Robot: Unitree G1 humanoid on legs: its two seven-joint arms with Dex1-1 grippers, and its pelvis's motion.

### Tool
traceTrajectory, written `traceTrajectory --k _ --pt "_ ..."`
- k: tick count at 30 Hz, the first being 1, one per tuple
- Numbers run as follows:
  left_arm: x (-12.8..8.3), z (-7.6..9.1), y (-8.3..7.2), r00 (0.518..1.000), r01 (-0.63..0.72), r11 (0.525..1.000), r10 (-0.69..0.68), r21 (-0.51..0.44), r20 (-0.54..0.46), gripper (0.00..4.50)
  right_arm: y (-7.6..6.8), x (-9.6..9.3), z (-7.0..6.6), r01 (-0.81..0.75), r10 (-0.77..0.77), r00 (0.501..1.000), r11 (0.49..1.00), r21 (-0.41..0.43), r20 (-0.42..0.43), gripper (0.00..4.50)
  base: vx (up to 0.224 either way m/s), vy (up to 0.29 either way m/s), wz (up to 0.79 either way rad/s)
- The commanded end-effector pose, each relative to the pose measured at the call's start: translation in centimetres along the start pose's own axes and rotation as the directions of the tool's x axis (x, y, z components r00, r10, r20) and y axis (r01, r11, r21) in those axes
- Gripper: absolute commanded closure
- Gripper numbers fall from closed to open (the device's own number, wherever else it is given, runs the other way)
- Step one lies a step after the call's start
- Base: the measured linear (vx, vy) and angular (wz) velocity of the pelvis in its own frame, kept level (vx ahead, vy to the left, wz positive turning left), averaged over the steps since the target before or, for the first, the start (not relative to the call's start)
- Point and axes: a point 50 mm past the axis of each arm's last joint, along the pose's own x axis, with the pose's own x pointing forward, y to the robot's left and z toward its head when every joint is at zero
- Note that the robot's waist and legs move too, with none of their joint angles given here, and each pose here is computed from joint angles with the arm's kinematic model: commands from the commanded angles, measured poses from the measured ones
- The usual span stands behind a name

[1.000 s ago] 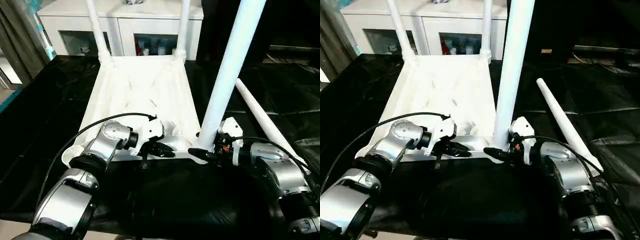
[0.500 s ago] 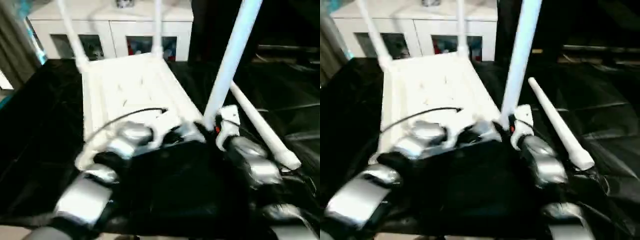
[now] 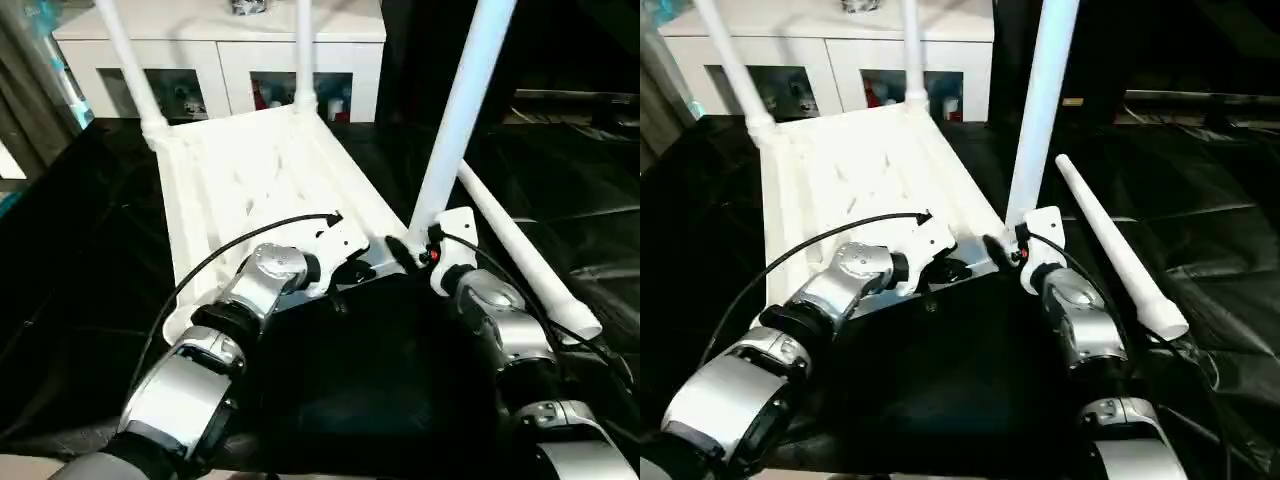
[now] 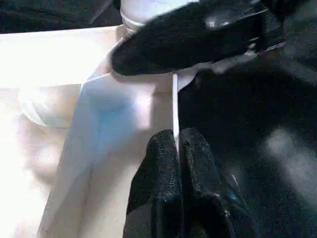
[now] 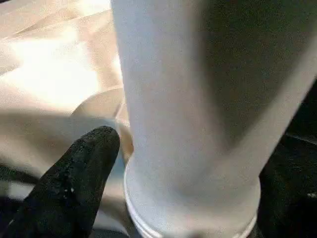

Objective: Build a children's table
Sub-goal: Rotate leg to tighten

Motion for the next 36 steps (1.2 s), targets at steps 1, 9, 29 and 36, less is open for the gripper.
traceTrajectory --k 1,9,29,36 --pt "-0.4 0.9 -0.3 0.993 0.076 0.996 -0.08 0.044 0.085 4.5 0.7 -0.2 0.7 -0.122 0.123 0.992 0.992 -0.04 0.025 0.61 0.0 0.0 0.0" --pt "-2.9 -0.3 -0.4 0.963 0.257 0.963 -0.262 0.081 0.063 4.5 0.6 -2.7 0.6 -0.378 0.373 0.926 0.918 -0.121 -0.066 0.61 0.0 0.0 0.0" --pt "-2.1 -0.1 0.5 0.996 0.078 0.997 -0.079 0.013 0.046 4.5 0.4 -1.2 -1.3 -0.107 0.102 0.988 0.994 -0.035 -0.119 1.76 0.0 0.0 0.0" --pt "1.1 2.1 1.4 0.963 -0.263 0.957 0.268 -0.127 0.029 4.5 0.1 1.1 -2.6 0.345 -0.315 0.935 0.915 0.208 -0.166 1.77 0.0 0.0 0.0"
